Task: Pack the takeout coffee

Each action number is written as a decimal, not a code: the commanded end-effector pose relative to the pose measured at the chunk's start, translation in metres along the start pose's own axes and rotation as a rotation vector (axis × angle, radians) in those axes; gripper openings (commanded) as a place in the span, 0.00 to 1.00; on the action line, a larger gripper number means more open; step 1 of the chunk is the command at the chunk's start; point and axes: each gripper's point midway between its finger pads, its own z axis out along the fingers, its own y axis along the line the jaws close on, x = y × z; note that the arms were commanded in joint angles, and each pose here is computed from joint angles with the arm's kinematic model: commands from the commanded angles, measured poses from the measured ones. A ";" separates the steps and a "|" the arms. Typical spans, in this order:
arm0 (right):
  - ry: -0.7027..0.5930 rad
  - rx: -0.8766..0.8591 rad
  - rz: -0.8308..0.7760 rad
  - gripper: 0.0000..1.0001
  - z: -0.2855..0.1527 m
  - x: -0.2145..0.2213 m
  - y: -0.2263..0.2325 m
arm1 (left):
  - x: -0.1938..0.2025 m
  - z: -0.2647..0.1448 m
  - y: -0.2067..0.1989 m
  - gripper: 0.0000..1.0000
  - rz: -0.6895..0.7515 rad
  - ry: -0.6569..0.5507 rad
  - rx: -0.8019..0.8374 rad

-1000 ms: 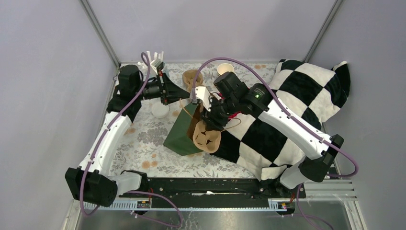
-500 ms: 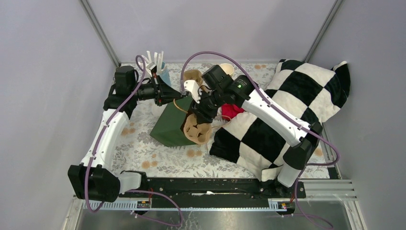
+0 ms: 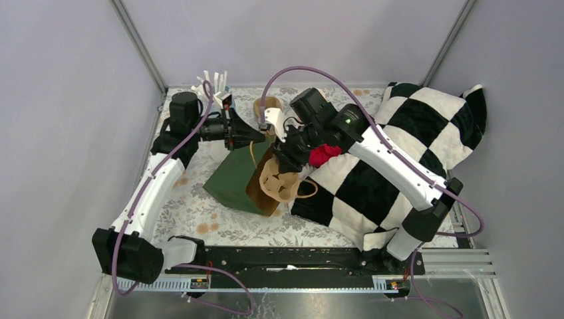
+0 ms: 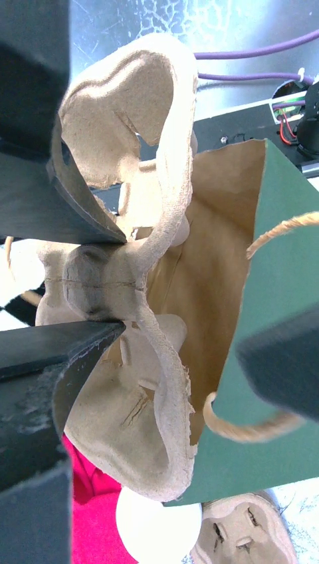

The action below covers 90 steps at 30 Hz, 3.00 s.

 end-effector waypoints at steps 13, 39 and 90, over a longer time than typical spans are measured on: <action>-0.101 -0.068 0.081 0.45 -0.044 -0.015 0.038 | 0.025 0.007 -0.027 0.00 -0.005 0.028 0.142; -0.290 -0.120 0.111 0.44 -0.036 -0.097 0.027 | -0.030 -0.075 0.026 0.95 0.292 -0.348 -0.548; -0.122 -0.221 -0.006 0.42 -0.016 -0.051 0.041 | 0.007 -0.009 0.035 0.00 0.838 -0.199 -0.569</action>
